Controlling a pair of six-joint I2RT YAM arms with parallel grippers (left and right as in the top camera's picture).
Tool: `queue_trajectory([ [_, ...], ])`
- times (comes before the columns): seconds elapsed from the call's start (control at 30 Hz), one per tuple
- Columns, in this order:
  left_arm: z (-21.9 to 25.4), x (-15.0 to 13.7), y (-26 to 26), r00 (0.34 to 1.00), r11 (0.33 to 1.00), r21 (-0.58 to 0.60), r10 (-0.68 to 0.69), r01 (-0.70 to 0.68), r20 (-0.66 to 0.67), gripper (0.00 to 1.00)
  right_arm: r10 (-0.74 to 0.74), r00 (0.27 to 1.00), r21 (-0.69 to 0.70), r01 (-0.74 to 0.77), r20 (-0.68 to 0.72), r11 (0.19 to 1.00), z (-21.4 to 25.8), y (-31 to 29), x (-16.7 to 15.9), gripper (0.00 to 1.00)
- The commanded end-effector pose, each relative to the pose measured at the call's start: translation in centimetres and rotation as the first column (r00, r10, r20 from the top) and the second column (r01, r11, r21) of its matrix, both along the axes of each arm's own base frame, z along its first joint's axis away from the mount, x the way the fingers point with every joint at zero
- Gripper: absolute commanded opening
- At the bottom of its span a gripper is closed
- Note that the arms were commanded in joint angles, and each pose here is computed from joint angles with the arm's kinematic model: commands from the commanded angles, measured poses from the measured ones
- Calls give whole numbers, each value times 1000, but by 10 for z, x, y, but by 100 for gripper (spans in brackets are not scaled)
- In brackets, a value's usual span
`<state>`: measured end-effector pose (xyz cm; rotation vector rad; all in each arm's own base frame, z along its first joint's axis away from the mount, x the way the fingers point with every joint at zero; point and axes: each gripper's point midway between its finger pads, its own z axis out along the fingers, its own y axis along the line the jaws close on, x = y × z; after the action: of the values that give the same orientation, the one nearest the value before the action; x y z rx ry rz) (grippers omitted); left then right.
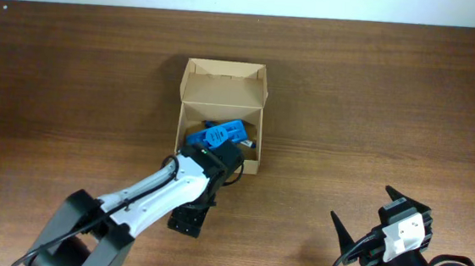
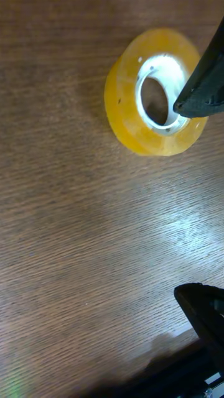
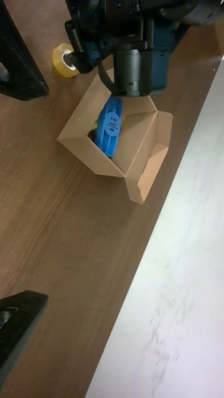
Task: Pack container
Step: 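Move the left gripper down toward the clear tape roll, then close the left gripper on the tape roll and lift it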
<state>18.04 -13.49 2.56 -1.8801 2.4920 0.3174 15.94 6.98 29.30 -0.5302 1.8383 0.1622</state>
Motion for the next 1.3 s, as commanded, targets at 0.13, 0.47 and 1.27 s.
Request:
queue_trajectory([
  [0.13, -7, -6, 5, 999, 1000, 27, 16, -15, -36, 83, -21, 1000, 6, 21, 1, 1000, 0, -3, 1, 99],
  [0.47, -29, 11, -7, 1000, 1000, -1, 14, -14, 6, 69, -21, 1000, 6, 21, 1, 1000, 0, -3, 1, 99],
  [1.27, -63, 13, -5, 998, 998, -58, 37, -34, 56, 40, -21, 1000, 6, 21, 1, 1000, 0, -3, 1, 99],
])
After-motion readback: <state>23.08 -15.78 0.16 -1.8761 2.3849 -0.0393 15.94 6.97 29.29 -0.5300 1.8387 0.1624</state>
